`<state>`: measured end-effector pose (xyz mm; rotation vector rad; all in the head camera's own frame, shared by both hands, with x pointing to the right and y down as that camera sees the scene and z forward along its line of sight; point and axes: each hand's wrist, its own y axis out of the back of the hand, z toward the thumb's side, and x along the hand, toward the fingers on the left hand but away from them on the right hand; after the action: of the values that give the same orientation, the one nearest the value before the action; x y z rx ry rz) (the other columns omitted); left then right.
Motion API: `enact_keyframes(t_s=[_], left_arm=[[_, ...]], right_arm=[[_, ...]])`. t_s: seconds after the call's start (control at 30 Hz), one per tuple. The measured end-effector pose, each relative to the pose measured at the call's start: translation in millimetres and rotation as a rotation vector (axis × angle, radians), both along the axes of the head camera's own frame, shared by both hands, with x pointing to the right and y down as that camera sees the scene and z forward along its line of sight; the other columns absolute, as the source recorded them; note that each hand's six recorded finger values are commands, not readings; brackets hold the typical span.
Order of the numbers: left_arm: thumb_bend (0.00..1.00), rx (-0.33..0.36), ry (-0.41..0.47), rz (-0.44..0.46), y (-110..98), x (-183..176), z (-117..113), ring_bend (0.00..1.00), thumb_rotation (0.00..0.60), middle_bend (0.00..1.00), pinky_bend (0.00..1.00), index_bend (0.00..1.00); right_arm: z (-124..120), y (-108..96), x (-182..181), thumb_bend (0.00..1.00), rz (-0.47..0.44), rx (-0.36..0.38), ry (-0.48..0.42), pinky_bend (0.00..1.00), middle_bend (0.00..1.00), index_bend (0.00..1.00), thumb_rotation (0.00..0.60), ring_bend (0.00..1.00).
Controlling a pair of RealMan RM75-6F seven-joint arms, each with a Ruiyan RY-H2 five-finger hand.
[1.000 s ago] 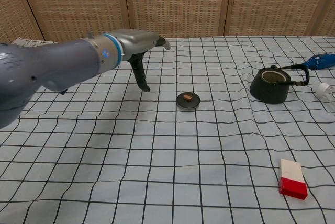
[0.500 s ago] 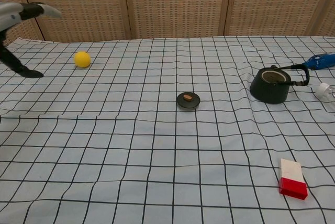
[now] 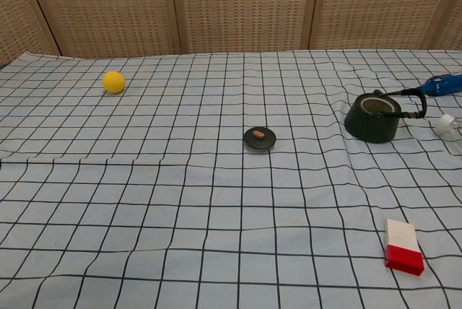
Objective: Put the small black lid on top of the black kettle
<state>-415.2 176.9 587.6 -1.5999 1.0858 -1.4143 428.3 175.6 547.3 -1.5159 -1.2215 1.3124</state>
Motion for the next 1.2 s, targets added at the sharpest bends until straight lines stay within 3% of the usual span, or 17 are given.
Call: enact_keyframes(t_s=[0.27,0.43,0.63,0.9,1.2], left_arm=[[0.01,0.012,0.070,0.016,2,-2,-8,0.00,0.600,0.00,0.00,0.00],[0.01,-0.009,0.105,0.012,-1,-4,-5,0.00,0.600,0.00,0.00,0.00],[0.01,-0.022,0.142,0.014,-3,-5,-4,0.00,0.600,0.00,0.00,0.00],[0.01,-0.053,0.176,0.019,-5,-5,-2,0.00,0.600,0.00,0.00,0.00],[0.01,-0.060,0.188,0.010,-6,-8,-3,0.00,0.600,0.00,0.00,0.00]], right_arm=[[-15,-49,-105,0.15,-0.177,0.023,-0.047,0.00,0.06,0.32,0.600,0.00],[-9,-72,-170,0.23,-0.287,0.004,-0.037,0.00,0.09,0.37,0.600,0.00],[19,-84,-246,0.26,-0.354,-0.088,-0.063,0.00,0.08,0.34,0.600,0.00],[80,-86,-327,0.32,-0.402,-0.289,-0.048,0.00,0.07,0.33,0.600,0.00],[111,-92,-359,0.33,-0.423,-0.338,0.018,0.00,0.07,0.32,0.600,0.00]])
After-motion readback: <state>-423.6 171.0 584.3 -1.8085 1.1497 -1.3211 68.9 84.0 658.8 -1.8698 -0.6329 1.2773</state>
